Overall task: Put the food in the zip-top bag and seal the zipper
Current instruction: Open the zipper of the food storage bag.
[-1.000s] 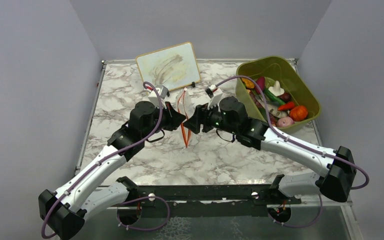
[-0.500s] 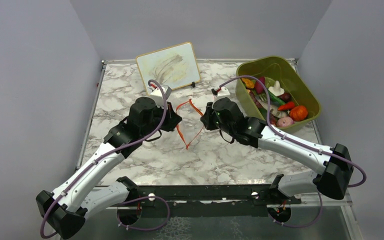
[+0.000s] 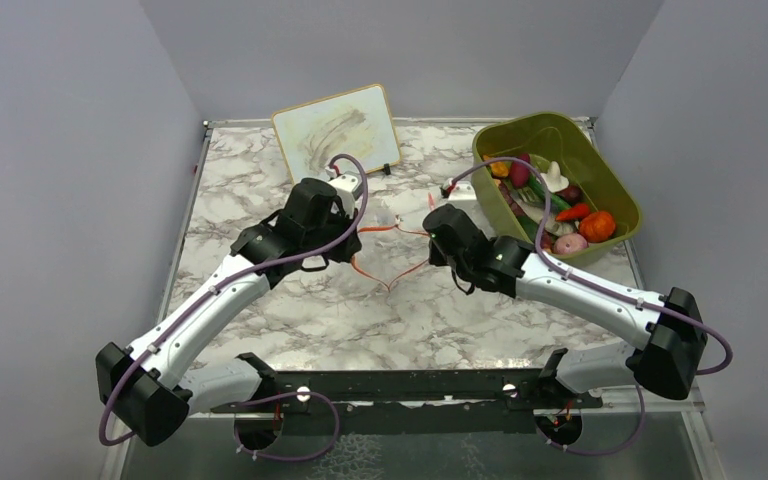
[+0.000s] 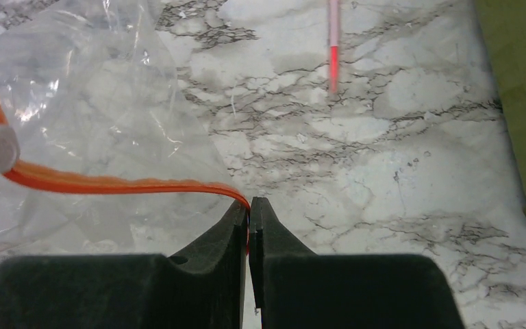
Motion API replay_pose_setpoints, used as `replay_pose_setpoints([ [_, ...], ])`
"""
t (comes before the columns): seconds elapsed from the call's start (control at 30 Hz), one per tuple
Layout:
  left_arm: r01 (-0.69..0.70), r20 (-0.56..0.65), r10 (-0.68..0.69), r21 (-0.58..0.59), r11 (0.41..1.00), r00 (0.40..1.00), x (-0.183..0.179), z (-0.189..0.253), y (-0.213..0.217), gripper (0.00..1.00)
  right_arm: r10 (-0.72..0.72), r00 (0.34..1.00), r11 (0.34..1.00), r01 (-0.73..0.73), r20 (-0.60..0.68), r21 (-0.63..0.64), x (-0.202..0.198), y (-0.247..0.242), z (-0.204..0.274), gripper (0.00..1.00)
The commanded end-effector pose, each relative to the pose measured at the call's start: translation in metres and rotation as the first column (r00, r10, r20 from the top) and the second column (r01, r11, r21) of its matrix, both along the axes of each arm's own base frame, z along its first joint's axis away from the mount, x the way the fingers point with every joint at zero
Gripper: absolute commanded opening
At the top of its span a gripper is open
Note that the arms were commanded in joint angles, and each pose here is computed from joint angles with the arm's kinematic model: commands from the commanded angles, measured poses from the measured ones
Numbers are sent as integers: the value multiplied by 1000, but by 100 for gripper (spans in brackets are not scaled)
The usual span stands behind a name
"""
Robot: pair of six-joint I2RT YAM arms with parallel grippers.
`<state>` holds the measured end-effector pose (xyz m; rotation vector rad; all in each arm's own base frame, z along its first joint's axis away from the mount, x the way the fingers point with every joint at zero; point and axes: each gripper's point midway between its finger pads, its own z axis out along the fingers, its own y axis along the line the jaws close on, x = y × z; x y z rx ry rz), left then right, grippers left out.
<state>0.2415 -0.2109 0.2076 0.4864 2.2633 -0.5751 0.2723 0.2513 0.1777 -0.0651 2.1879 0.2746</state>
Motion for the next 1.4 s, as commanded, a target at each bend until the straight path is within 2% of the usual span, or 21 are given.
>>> replay_pose_setpoints([
  [0.0,23,-16,-22,84,996,1000,-6,1,17,0,-141,990,989,142,29,-42,5,-34,2,5],
  [0.13,-56,7,56,135,989,998,5,-1,36,0,-115,993,993,114,25,26,3,-25,12,3],
  [0.23,-53,45,49,90,995,998,13,16,28,1,43,999,976,-44,11,213,-8,15,31,2],
  [0.3,-13,74,12,12,1000,997,15,32,14,9,156,987,920,-157,32,359,-20,43,49,1],
  [0.37,23,108,-15,-79,997,994,16,51,-1,19,197,980,867,-188,29,462,-27,59,63,1],
  [0.47,47,149,-20,-177,983,989,15,74,-12,36,168,985,838,-162,36,522,-23,64,82,1],
  [0.57,48,173,-9,-224,974,985,13,86,-14,48,101,993,826,-119,63,552,-15,59,97,2],
  [0.67,61,169,-20,-236,970,985,10,85,-15,57,69,994,806,-108,89,583,-11,57,109,1],
  [0.8,58,130,-28,-234,970,991,8,69,-18,62,52,995,789,-92,83,608,-9,59,111,1],
  [1.07,31,116,-3,-243,970,993,19,40,-23,63,74,995,772,-102,71,628,-9,68,110,1],
  [1.27,-57,173,81,-141,988,982,36,27,-2,49,65,995,791,-96,73,604,-7,65,104,1],
  [1.37,-137,255,154,-83,987,954,46,39,19,18,14,999,834,-30,32,552,-4,53,86,1],
])
